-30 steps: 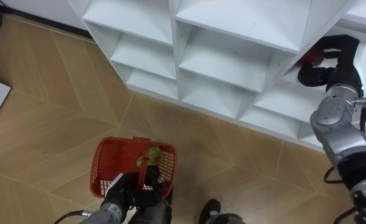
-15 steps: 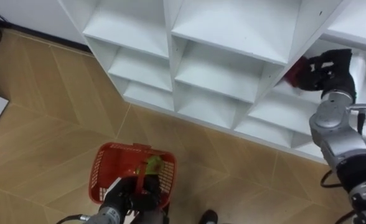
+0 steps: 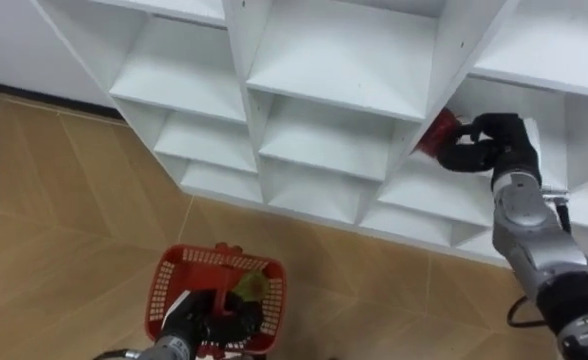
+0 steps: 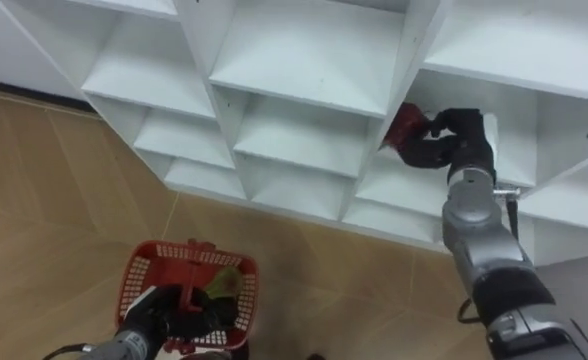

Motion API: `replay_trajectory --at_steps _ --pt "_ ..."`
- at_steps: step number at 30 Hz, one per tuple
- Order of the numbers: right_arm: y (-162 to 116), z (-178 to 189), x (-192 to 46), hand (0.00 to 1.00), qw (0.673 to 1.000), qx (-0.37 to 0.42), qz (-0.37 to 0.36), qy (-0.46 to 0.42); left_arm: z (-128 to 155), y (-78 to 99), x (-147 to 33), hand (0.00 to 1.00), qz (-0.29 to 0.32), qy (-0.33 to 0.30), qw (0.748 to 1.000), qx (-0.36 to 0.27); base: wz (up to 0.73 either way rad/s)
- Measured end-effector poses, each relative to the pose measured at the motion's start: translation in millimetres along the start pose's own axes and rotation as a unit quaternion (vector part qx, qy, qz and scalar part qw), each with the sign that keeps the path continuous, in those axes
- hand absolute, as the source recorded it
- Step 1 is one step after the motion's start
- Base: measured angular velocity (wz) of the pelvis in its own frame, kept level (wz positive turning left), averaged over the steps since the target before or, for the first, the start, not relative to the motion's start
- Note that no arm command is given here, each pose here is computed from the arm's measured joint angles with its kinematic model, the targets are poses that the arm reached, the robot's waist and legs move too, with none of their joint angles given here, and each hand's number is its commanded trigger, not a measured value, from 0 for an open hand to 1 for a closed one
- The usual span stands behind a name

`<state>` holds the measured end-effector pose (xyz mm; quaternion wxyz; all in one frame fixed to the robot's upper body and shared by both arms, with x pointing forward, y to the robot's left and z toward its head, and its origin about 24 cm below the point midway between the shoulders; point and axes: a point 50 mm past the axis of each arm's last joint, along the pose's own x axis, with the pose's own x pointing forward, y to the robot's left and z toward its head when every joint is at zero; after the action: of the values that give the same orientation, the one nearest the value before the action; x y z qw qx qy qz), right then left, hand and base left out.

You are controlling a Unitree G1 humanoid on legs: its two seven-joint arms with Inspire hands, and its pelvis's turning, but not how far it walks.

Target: Collect fruits from the closet

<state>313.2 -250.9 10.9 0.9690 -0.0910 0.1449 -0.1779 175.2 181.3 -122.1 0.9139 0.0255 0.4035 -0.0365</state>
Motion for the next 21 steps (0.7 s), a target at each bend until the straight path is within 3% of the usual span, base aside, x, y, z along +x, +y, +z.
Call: replay_trajectory --at_steps 2,3,5,12,21 --pt "-3 -3 -4 1.00 1.000 0.024 -0.002 0.000 -2 2.5 -0.1 1.00 0.006 0.005 1.000 -0.003 -0.09" --pt "-5 -6 -7 0.81 0.999 0.033 -0.005 0.001 -3 3.2 -0.2 1.00 0.008 0.007 1.000 -0.008 -0.04" --pt "-6 -12 -11 0.00 0.999 0.035 -0.006 0.005 -5 3.7 -0.5 1.00 0.010 0.008 1.000 -0.012 -0.05" --pt "-2 -30 -22 0.00 0.999 0.041 0.003 0.025 -10 3.0 -0.9 1.00 0.020 0.015 0.999 -0.031 -0.10" --pt "-2 -23 -23 0.00 0.999 0.042 -0.019 -0.001 -12 3.4 -1.5 1.00 0.030 0.018 0.999 -0.042 -0.04"
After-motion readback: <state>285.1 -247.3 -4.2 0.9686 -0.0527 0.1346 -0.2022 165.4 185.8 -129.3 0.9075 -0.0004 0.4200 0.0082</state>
